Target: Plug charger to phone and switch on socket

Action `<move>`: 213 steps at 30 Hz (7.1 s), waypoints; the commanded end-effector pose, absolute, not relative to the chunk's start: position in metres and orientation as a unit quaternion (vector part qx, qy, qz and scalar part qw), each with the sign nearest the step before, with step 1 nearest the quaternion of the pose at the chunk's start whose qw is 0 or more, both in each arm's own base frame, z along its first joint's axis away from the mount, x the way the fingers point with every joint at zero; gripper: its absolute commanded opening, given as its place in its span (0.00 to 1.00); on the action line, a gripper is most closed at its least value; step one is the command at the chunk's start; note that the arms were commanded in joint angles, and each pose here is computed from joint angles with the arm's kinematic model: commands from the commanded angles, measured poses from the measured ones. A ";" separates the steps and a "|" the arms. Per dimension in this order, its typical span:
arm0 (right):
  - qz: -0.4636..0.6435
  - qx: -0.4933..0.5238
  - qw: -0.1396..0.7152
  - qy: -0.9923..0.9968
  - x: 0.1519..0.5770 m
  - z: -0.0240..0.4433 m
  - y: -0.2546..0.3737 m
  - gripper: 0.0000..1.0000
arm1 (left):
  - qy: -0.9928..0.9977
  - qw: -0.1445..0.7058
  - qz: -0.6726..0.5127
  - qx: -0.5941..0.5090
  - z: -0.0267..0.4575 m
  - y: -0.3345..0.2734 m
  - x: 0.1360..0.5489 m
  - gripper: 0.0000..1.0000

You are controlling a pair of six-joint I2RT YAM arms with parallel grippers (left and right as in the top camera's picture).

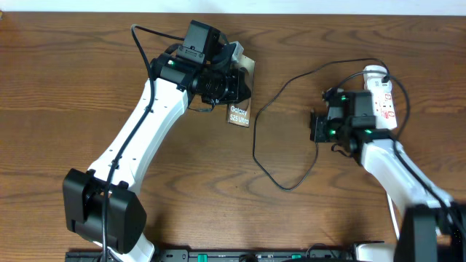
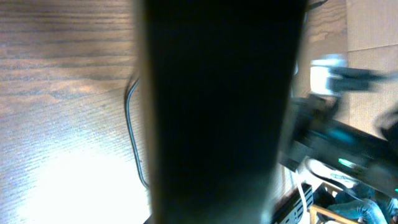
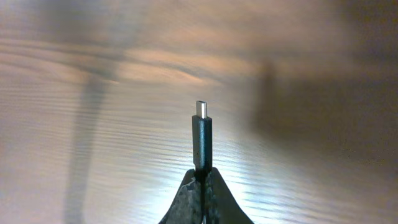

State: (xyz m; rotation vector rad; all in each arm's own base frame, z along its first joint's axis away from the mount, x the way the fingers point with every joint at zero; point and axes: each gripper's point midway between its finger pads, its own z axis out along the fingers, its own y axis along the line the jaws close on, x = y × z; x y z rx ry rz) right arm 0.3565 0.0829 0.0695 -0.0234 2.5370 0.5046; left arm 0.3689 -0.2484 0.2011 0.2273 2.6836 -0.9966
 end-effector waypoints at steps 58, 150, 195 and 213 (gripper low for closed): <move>0.531 -0.196 0.335 0.753 0.314 0.228 0.199 0.01 | 0.829 0.121 -0.497 0.226 0.269 -0.334 0.308 0.07; 0.409 -0.162 0.294 0.848 0.293 0.234 0.211 0.01 | 0.830 0.221 -0.510 0.039 0.303 -0.301 0.400 0.07; 0.390 -0.154 0.306 0.855 0.300 0.232 0.208 0.01 | 0.833 0.211 -0.510 0.048 0.300 -0.310 0.392 0.08; 0.372 -0.148 0.296 0.867 0.297 0.223 0.206 0.01 | 0.837 0.236 -0.489 0.060 0.297 -0.306 0.398 0.07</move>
